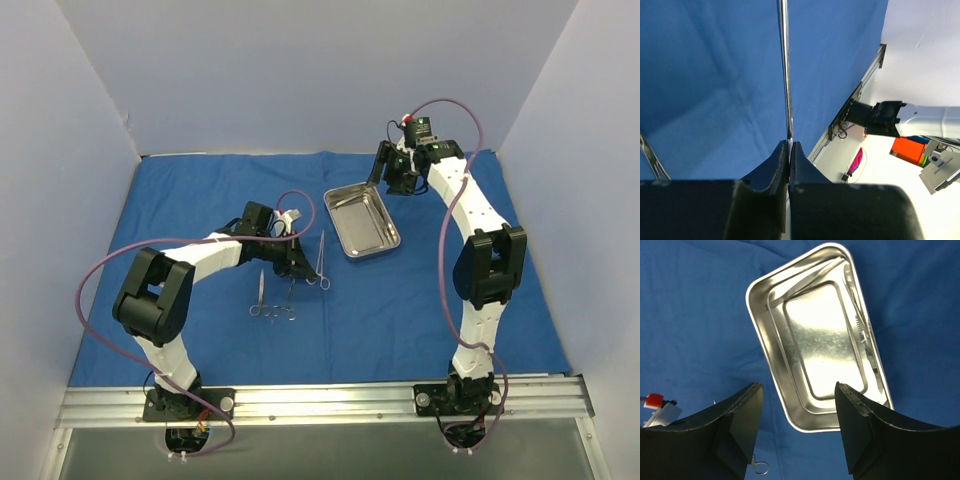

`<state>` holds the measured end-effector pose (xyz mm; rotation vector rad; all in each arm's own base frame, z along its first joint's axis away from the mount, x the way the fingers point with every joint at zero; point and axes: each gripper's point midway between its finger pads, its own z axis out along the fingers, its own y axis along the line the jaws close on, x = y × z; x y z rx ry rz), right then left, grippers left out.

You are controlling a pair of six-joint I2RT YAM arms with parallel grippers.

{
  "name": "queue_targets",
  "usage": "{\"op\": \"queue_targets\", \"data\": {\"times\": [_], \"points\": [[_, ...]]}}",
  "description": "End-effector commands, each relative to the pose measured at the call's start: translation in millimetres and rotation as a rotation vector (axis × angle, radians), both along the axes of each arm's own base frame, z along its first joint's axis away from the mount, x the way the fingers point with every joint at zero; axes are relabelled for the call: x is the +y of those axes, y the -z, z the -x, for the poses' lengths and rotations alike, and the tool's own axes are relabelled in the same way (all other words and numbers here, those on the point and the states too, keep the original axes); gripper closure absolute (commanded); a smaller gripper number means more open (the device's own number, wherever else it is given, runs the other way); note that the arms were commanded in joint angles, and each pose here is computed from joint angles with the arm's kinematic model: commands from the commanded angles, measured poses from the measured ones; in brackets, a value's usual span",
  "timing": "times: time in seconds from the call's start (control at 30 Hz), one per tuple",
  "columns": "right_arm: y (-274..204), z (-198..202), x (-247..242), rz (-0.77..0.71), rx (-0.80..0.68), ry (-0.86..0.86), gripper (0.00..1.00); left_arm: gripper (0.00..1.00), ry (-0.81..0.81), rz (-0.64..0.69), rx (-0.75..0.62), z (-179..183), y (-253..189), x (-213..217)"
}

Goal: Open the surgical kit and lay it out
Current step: Place the medical item in the surgical kit.

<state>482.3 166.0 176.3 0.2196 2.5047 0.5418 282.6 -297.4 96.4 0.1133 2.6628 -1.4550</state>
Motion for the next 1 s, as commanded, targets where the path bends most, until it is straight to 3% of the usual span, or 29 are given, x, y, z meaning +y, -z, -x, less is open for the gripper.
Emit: {"op": "queue_targets", "data": {"times": [0.0, 0.63, 0.97], "points": [[-7.8, 14.2, -9.2, 0.015, 0.000, -0.002, 0.41, 0.98, 0.006, 0.026, -0.066, 6.0, -13.1, 1.9], [4.6, 27.7, -8.5, 0.007, 0.029, -0.023, 0.40, 0.98, -0.055, -0.069, 0.110, 33.4, 34.0, 19.5], [10.4, 29.1, -6.5, 0.002, 0.036, -0.031, 0.40, 0.98, -0.053, -0.040, 0.177, 43.4, 48.3, 17.5]]}}
